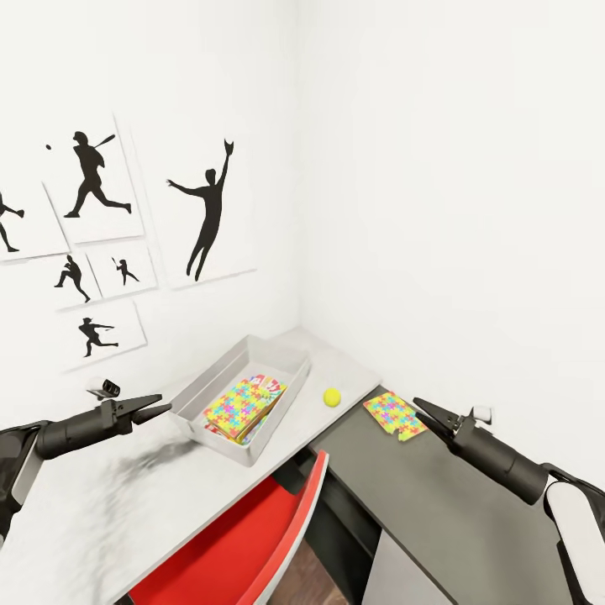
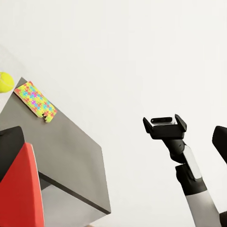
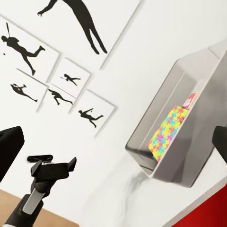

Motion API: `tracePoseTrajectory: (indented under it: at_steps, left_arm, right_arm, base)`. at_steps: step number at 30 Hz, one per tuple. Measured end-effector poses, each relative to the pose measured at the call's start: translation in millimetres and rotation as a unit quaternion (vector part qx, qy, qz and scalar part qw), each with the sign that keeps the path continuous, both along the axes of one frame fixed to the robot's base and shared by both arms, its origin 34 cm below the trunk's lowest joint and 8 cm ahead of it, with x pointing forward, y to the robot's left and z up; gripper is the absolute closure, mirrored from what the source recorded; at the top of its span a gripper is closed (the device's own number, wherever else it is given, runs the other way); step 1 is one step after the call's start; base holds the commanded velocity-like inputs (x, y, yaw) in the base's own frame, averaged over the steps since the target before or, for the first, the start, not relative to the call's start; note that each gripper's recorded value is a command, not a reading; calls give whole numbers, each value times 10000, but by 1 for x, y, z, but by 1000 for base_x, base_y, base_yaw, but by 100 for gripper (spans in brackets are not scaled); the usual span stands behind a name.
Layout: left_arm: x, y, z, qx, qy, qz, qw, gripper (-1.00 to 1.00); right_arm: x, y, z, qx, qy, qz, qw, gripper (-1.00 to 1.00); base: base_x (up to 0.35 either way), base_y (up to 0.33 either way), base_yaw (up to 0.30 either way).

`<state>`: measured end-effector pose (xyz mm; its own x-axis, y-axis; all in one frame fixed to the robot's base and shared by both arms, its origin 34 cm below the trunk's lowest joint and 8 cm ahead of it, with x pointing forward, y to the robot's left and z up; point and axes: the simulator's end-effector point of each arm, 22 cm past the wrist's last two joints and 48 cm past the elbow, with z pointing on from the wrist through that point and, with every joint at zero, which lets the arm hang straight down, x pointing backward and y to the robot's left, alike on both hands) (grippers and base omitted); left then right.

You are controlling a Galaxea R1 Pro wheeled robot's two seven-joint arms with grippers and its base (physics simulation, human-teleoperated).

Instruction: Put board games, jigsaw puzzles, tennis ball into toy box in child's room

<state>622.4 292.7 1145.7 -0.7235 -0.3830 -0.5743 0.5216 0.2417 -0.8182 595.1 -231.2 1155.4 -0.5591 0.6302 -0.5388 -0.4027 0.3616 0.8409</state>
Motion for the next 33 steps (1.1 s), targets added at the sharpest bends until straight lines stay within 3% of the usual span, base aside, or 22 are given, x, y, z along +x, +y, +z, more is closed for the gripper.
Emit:
tracePoseTrajectory:
  at_steps: [33]
  left_arm:
    - [-5,0,17,37,-236,2,9997,-100]
  right_arm:
    - [-4,-2,16,15,-208,-40,9998,-100]
  base:
    - [0,-10,-198]
